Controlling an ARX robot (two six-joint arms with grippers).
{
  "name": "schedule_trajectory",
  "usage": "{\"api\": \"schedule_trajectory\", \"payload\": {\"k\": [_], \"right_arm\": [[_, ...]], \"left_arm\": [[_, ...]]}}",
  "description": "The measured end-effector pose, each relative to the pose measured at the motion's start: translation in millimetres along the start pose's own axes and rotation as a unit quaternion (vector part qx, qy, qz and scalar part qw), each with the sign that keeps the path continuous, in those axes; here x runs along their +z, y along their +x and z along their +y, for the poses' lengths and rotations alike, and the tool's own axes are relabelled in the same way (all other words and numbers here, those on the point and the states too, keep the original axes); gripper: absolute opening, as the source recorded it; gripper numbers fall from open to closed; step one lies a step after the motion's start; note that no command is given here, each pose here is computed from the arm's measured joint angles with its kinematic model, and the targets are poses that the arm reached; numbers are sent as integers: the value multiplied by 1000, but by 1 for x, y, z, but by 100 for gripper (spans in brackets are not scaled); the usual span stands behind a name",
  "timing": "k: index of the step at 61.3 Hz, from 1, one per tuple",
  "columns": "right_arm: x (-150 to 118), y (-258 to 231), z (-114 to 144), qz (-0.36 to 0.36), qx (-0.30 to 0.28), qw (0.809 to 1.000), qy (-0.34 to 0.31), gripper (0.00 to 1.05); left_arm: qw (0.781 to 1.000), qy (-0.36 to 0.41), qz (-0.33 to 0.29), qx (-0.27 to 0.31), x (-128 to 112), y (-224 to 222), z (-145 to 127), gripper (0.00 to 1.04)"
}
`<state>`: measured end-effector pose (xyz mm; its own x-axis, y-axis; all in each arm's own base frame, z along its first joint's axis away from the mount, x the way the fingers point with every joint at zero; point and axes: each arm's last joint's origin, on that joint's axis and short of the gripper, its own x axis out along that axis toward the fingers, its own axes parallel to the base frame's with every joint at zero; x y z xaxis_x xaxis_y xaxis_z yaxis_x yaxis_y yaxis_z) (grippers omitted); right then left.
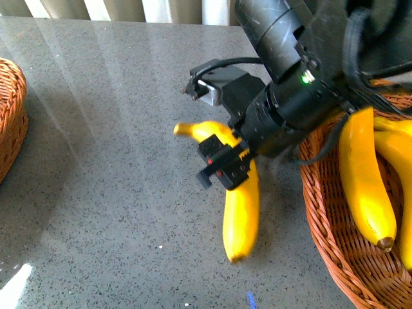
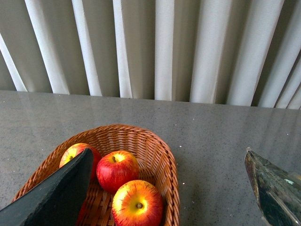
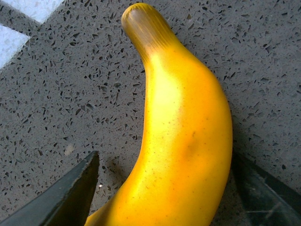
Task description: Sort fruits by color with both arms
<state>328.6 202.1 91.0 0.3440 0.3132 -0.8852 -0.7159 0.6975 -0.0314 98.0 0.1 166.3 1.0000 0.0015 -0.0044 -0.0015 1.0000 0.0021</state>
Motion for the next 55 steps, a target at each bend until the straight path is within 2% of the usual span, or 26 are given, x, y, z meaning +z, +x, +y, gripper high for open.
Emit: {"api": "schedule_trajectory", "payload": {"k": [5, 8, 19, 25, 33, 39, 46, 49, 51, 55], "right_arm": [[-14, -11, 20, 4, 12, 1000, 2, 42], [-18, -15, 27, 1, 14, 1000, 8, 37], [-25, -31, 41, -15, 17, 999, 38, 35], [-21, -52, 53, -47, 24, 997, 55, 35], [-16, -76, 47, -83, 25, 992, 87, 35], [-17, -100, 24, -92, 41, 989, 112, 35], [-18, -137, -13, -133, 7, 980, 148, 35], [-7, -139, -45, -137, 10, 977, 164, 35], [12, -145, -70, -163, 5, 973, 165, 35], [30, -149, -113, -189, -29, 966, 175, 35]], "left_arm": [[1000, 0, 0, 0, 0, 0, 0, 96], [1000, 0, 0, 0, 0, 0, 0, 96], [1000, 0, 0, 0, 0, 0, 0, 96], [1000, 0, 0, 0, 0, 0, 0, 96], [1000, 0, 0, 0, 0, 0, 0, 96], [1000, 0, 0, 0, 0, 0, 0, 96], [1000, 0, 0, 0, 0, 0, 0, 96], [1000, 0, 0, 0, 0, 0, 0, 96], [1000, 0, 0, 0, 0, 0, 0, 96], [1000, 0, 0, -3, 0, 0, 0, 96]]}}
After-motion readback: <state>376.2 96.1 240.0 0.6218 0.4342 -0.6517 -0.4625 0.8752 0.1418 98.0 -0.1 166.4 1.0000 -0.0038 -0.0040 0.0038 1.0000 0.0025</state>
